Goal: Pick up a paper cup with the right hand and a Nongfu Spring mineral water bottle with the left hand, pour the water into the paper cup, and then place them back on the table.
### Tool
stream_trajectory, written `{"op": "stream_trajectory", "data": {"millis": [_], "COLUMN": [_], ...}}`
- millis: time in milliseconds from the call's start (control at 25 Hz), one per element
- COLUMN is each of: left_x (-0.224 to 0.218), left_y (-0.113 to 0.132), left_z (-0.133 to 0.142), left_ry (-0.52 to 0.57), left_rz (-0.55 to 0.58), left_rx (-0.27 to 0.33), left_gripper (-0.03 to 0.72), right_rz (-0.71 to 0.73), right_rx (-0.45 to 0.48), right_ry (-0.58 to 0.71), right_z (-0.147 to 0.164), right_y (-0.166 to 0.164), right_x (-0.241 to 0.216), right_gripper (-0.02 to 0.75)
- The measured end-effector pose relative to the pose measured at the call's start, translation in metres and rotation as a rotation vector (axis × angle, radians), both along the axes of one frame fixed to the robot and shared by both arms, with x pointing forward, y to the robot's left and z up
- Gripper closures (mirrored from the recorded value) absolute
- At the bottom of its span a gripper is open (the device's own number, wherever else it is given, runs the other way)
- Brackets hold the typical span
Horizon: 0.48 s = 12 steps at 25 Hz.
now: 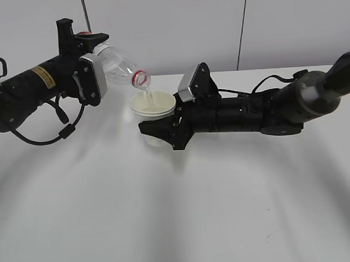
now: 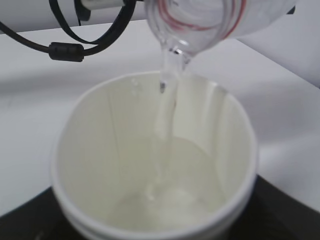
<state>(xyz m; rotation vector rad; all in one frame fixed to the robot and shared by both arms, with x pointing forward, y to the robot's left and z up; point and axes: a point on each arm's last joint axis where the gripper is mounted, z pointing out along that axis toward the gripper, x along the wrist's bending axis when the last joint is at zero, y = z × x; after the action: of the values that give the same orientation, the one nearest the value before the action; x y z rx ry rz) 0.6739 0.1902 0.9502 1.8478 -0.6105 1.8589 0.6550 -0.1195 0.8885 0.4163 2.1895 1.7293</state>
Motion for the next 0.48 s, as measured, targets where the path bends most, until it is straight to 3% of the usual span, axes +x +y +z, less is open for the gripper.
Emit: {"op": "stream_trajectory", "data": {"millis": [360, 480], "left_x": [0.0004, 0.0012], "left_y": [0.0005, 0.0017], "left_z": [0.0003, 0.0009], "left_ry": [0.0, 0.027], "left_rz": [0.007, 0.022], "left_rx": [-0.007, -0.055], "left_gripper": [0.314, 0.314], "right_rz": [0.001, -0.005], "right_rx": [-0.002, 0.002], "right_ry": [0.0, 0.001], "right_z": [-0.0002, 0.0001], "right_y": [0.0, -0.0001], "right_x": [0.0, 0.0004], "right_gripper": [0.256, 0.256]}}
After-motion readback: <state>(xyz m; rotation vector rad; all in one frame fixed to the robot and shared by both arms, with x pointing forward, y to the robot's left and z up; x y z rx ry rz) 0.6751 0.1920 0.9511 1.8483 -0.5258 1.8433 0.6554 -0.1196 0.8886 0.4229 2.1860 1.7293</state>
